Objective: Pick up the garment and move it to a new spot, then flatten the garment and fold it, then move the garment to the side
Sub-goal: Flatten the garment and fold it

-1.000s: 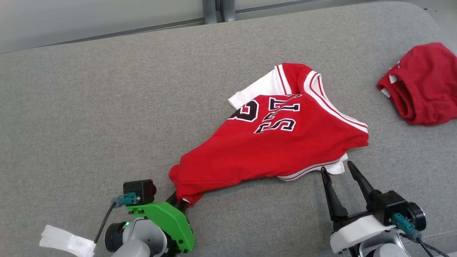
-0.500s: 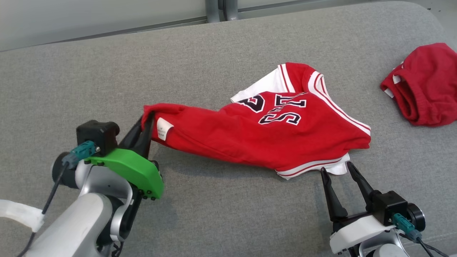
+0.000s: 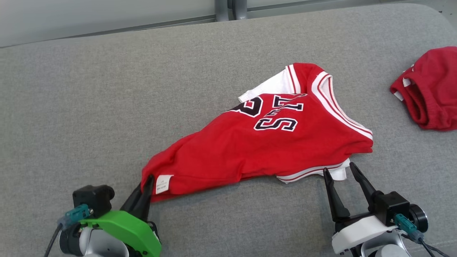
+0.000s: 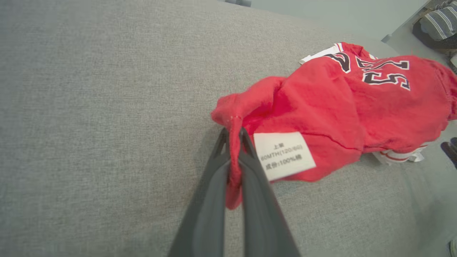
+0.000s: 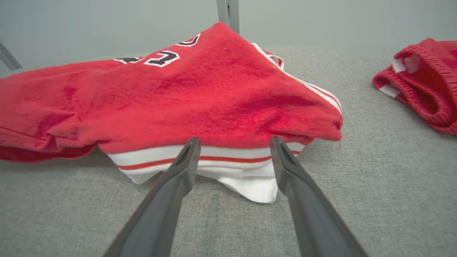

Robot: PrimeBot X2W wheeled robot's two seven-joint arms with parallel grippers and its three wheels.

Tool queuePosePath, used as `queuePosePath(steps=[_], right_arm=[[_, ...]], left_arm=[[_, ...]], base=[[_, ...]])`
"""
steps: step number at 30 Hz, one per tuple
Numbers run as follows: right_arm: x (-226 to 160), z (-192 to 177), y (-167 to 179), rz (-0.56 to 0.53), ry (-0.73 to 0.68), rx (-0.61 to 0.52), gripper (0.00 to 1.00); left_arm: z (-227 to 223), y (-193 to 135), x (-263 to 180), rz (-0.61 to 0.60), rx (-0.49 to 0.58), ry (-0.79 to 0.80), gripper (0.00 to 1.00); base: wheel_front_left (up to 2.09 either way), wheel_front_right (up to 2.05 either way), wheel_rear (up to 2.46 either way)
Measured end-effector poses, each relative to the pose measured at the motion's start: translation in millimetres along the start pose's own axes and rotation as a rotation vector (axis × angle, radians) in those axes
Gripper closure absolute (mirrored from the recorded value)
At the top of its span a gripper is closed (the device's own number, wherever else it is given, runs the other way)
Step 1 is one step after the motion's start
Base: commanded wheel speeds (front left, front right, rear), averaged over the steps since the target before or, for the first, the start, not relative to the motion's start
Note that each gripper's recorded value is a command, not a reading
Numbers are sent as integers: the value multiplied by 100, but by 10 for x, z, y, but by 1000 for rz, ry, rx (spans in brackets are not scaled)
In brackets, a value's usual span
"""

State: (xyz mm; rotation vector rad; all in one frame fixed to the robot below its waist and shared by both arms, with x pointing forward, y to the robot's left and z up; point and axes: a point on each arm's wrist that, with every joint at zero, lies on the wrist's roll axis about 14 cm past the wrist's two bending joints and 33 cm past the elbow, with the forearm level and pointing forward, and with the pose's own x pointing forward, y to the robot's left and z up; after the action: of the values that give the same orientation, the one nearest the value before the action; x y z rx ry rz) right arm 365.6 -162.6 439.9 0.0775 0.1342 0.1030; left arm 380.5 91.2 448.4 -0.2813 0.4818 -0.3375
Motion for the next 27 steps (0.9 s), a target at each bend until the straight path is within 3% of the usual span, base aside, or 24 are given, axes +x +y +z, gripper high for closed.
queuePosePath(steps=[3, 5, 6, 16, 20, 27], right_arm=[[31, -15, 21, 10, 5, -12, 0], [54, -27, 54, 23, 8, -20, 0], [66, -32, 65, 27, 10, -21, 0], [102, -58, 119, 47, 17, -31, 0], [-6, -55, -10, 6, 20, -51, 0], [-145, 233, -272, -78, -63, -86, 0]], left_arm=[[-132, 38, -59, 16, -95, -1, 100], [-196, 137, -86, 55, -127, -4, 48], [-236, 185, -100, 73, -135, 0, 0], [-370, 451, -114, 191, -167, 4, 0], [-31, 510, -98, 208, -82, -170, 0], [67, 533, -202, 231, -9, -247, 0]], base=[[0, 0, 0], [0, 0, 0], [0, 0, 0], [0, 0, 0], [0, 0, 0], [0, 0, 0]])
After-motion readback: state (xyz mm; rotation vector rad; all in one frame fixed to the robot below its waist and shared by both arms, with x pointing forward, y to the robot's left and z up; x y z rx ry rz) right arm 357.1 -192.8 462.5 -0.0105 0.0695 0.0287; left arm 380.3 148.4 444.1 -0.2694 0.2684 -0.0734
